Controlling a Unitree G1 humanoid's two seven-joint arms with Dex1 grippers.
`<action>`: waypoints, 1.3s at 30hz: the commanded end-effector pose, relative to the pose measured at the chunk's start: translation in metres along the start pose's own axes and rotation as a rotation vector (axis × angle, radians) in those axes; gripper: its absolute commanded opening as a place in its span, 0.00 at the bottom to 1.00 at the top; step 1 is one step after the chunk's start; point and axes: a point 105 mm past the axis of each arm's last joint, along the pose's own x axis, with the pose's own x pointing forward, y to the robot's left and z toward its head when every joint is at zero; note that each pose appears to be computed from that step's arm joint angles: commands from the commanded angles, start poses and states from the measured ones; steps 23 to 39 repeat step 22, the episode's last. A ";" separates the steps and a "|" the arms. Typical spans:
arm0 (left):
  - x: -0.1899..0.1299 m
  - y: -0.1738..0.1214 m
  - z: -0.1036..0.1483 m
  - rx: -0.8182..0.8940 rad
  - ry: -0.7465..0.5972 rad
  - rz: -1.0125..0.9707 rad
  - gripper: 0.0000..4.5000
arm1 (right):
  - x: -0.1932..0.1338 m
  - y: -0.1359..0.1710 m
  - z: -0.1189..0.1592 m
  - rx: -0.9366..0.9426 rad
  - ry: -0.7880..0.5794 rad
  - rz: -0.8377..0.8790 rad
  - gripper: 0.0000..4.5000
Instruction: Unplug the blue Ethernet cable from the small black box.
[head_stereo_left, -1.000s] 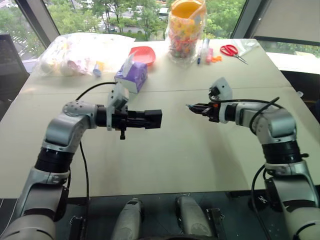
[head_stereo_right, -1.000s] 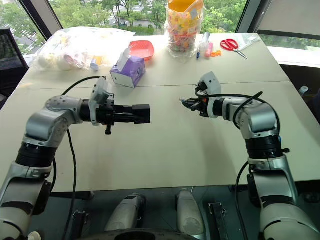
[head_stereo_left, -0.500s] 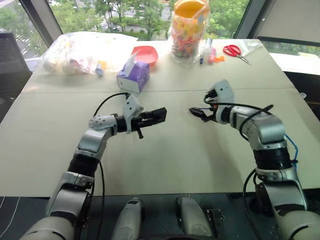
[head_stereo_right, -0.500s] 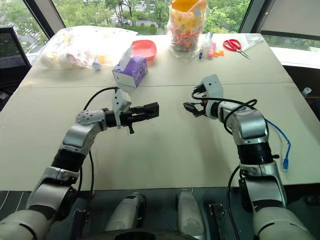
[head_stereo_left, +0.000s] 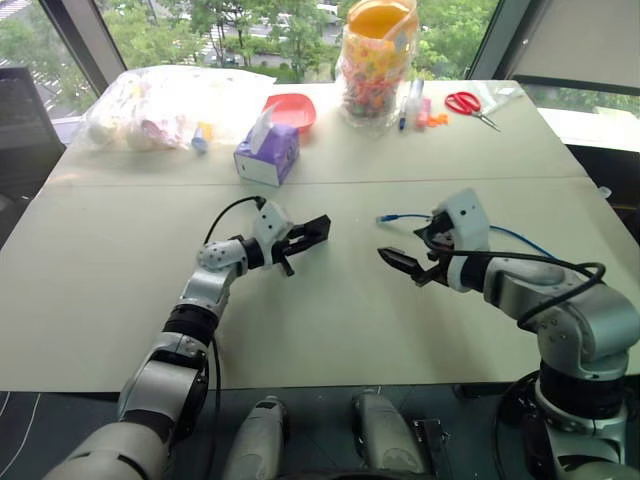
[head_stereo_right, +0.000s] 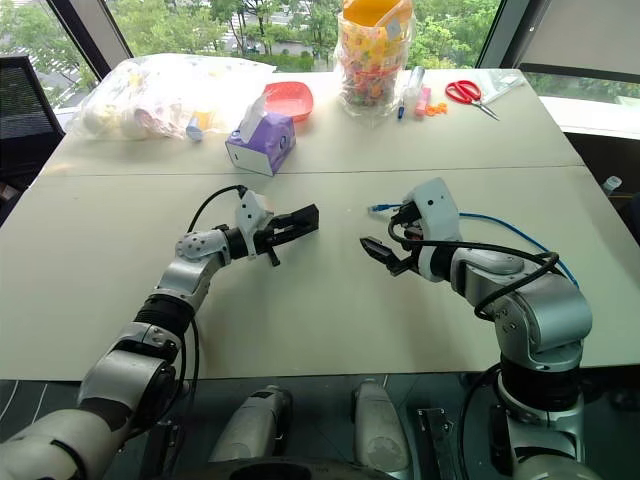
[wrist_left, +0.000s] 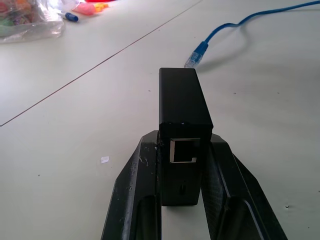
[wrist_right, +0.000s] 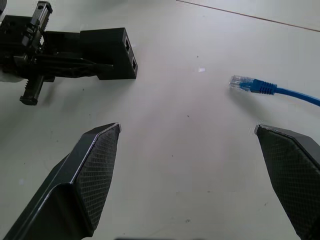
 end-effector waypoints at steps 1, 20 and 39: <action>-0.011 0.014 -0.005 -0.019 0.015 0.056 0.22 | -0.005 0.001 0.005 -0.011 -0.032 -0.020 1.00; -0.067 0.007 0.021 -0.047 0.022 -0.057 0.96 | -0.023 0.006 -0.001 -0.070 -0.008 0.068 1.00; -0.071 0.004 0.028 -0.060 0.017 -0.071 0.96 | -0.028 0.011 0.003 -0.082 -0.032 0.109 1.00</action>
